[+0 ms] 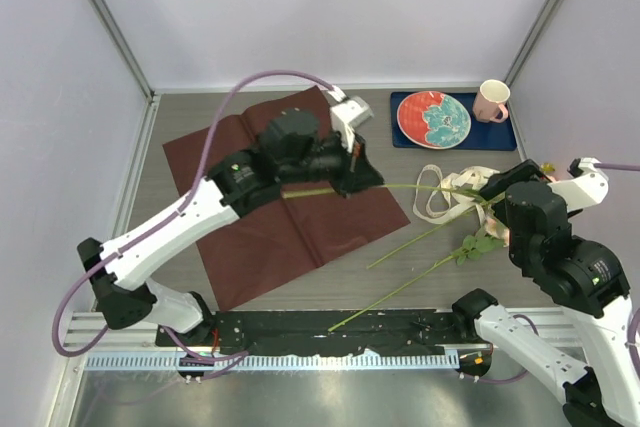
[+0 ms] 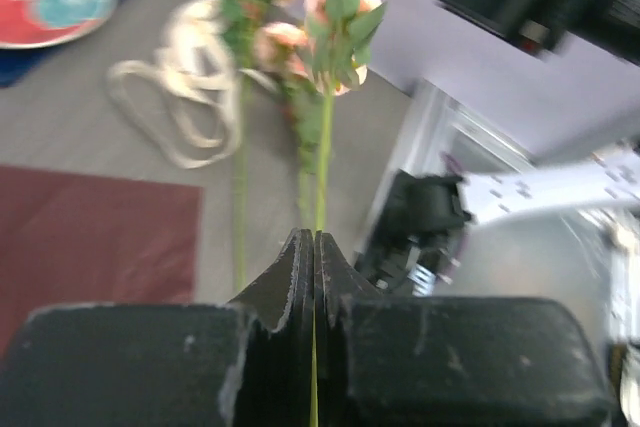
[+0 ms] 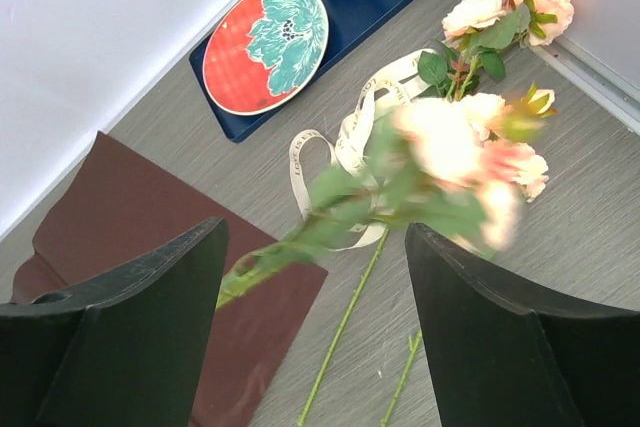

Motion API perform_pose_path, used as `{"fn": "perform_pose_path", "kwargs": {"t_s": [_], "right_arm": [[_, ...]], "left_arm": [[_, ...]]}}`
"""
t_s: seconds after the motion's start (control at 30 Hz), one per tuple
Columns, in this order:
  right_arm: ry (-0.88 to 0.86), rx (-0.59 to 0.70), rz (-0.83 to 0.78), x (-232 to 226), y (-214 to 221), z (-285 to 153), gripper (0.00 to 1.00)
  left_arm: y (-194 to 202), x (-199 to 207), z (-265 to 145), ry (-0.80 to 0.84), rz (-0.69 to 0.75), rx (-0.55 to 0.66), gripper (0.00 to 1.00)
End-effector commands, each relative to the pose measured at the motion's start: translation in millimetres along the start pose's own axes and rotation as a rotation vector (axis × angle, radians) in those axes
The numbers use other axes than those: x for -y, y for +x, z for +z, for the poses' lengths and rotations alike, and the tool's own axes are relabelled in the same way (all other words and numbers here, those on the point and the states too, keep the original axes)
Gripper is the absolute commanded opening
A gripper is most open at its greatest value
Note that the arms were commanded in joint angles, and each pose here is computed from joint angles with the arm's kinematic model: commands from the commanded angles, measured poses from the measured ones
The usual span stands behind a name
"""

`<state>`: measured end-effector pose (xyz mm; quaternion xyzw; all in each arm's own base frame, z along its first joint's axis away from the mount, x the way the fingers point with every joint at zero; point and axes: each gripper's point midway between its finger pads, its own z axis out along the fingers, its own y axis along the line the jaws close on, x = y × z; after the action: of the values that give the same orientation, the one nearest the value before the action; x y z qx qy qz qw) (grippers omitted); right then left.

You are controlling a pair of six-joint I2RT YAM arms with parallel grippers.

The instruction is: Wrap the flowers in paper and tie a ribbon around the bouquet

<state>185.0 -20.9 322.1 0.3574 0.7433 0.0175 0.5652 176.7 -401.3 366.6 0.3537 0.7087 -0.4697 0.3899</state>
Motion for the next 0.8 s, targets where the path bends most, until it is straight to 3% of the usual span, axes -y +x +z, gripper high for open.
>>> {"fn": "perform_pose_path", "kwargs": {"t_s": [0.0,0.2,0.3,0.33,0.4,0.43,0.5,0.53,0.57,0.63,0.7,0.73,0.77], "right_arm": [[-0.033,0.056,0.031,-13.8,-23.7,-4.1,0.79],[-0.062,0.095,0.020,-30.3,-40.5,-3.9,0.80],[-0.086,0.085,0.003,-37.1,-38.4,-2.7,0.80],[-0.100,0.067,-0.011,-40.3,-32.8,-1.3,0.81],[-0.108,0.034,-0.029,-43.1,-19.0,4.4,0.81],[-0.123,0.003,-0.041,-46.6,-9.9,6.2,0.81],[-0.139,-0.032,-0.056,-50.4,5.0,11.5,0.82],[-0.161,-0.061,-0.062,-53.5,12.7,11.2,0.82],[-0.163,-0.074,-0.070,-53.2,18.9,13.2,0.82],[-0.184,-0.084,-0.066,-55.3,21.5,11.7,0.82],[-0.198,-0.090,-0.068,-56.0,22.7,10.2,0.82],[-0.206,-0.084,-0.065,-54.9,20.5,7.9,0.82],[-0.211,-0.080,-0.064,-54.2,18.8,6.6,0.82]], "left_arm": [[-16.1,-88.0,-44.4,-0.325,-0.057,0.068,0.00],[-3.8,-190.4,-91.3,-0.629,-0.069,0.085,0.00],[12.9,-213.7,-93.0,-0.665,-0.074,0.044,0.00],[18.9,-208.2,-82.3,-0.591,-0.046,0.011,0.02],[37.3,-212.6,-58.7,-0.510,-0.053,-0.081,0.19],[47.7,-206.8,-45.2,-0.414,-0.034,-0.139,0.40],[59.9,-207.2,-28.8,-0.369,-0.019,-0.216,0.52],[88.7,-218.1,-16.5,-0.345,0.005,-0.333,0.68],[85.1,-214.8,-5.8,-0.323,0.056,-0.358,0.75],[122.8,-237.8,12.1,-0.331,0.051,-0.497,0.76],[124.0,-256.2,23.5,-0.370,0.112,-0.552,0.75],[145.0,-271.3,31.8,-0.389,0.103,-0.614,0.73],[136.1,-275.7,37.0,-0.397,0.137,-0.615,0.72]]}}
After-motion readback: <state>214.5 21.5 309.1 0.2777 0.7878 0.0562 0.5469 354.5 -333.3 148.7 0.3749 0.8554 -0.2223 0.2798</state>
